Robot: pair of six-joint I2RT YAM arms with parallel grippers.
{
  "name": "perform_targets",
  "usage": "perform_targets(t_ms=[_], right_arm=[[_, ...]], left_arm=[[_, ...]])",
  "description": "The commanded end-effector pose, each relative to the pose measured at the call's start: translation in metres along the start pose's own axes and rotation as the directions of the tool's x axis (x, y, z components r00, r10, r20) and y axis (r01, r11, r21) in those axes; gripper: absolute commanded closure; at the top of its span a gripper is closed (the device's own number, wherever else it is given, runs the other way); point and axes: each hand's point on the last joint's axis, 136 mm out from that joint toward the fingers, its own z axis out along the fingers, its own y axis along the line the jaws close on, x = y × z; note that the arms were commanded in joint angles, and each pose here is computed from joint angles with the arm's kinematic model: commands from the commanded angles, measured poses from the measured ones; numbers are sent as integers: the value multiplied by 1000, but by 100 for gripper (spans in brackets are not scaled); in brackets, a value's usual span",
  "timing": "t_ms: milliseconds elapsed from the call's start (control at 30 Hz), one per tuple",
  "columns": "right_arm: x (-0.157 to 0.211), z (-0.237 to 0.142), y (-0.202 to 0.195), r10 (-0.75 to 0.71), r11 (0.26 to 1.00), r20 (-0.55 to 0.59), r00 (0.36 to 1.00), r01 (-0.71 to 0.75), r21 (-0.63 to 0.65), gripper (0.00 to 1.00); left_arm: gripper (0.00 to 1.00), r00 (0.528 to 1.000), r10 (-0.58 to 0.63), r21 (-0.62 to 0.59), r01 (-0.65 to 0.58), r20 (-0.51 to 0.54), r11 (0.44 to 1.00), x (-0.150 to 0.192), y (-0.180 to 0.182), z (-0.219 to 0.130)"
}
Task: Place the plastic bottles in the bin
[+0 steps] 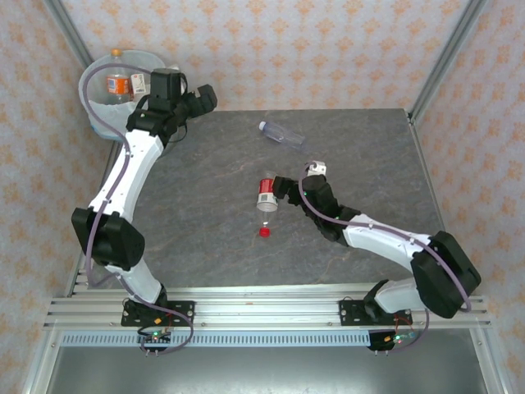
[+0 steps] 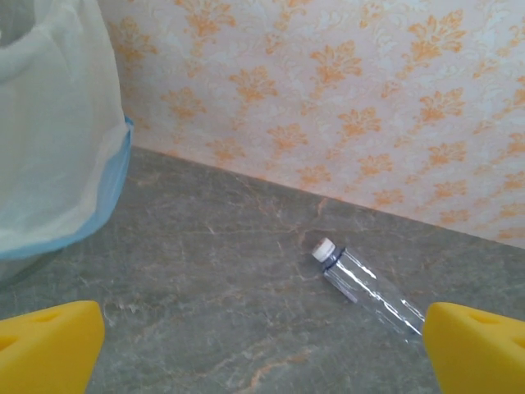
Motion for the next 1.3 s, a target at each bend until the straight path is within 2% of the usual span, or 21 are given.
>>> perform_targets(t_ms=[0, 167, 400, 567, 667, 733, 1067, 1267], right_arm=[[27, 6, 10, -1, 1000, -92, 996, 1, 3, 1], [60, 8, 18, -56, 992, -226, 973, 80, 98, 1], [99, 4, 33, -89, 989, -355, 931, 125, 80, 0], [116, -6, 36, -187, 960, -430, 883, 258, 110, 1], [136, -7, 26, -197, 949, -504, 841, 293, 119, 3], [145, -5, 23, -197, 945, -534, 822, 305, 121, 8], [162, 12, 19, -221, 929, -570, 792, 349, 125, 23], [169, 14, 17, -235, 927, -577, 782, 359, 109, 37]], left_arm=[[0, 996, -84, 71, 82, 38, 994, 1, -5, -8], [0, 996, -84, 42, 85, -21, 996, 21, 3, -10], [0, 997, -79, -2, 79, -9, 997, 27, 14, -17], [0, 997, -76, -19, 75, -16, 997, 33, 19, -17], [0, 996, -87, -31, 86, -18, 996, 36, 23, -17], [0, 995, -94, -37, 93, -20, 995, 39, 25, -17], [0, 992, -112, -73, 109, -48, 991, 56, 36, -14], [0, 987, -145, -77, 140, -65, 987, 62, 38, -10]])
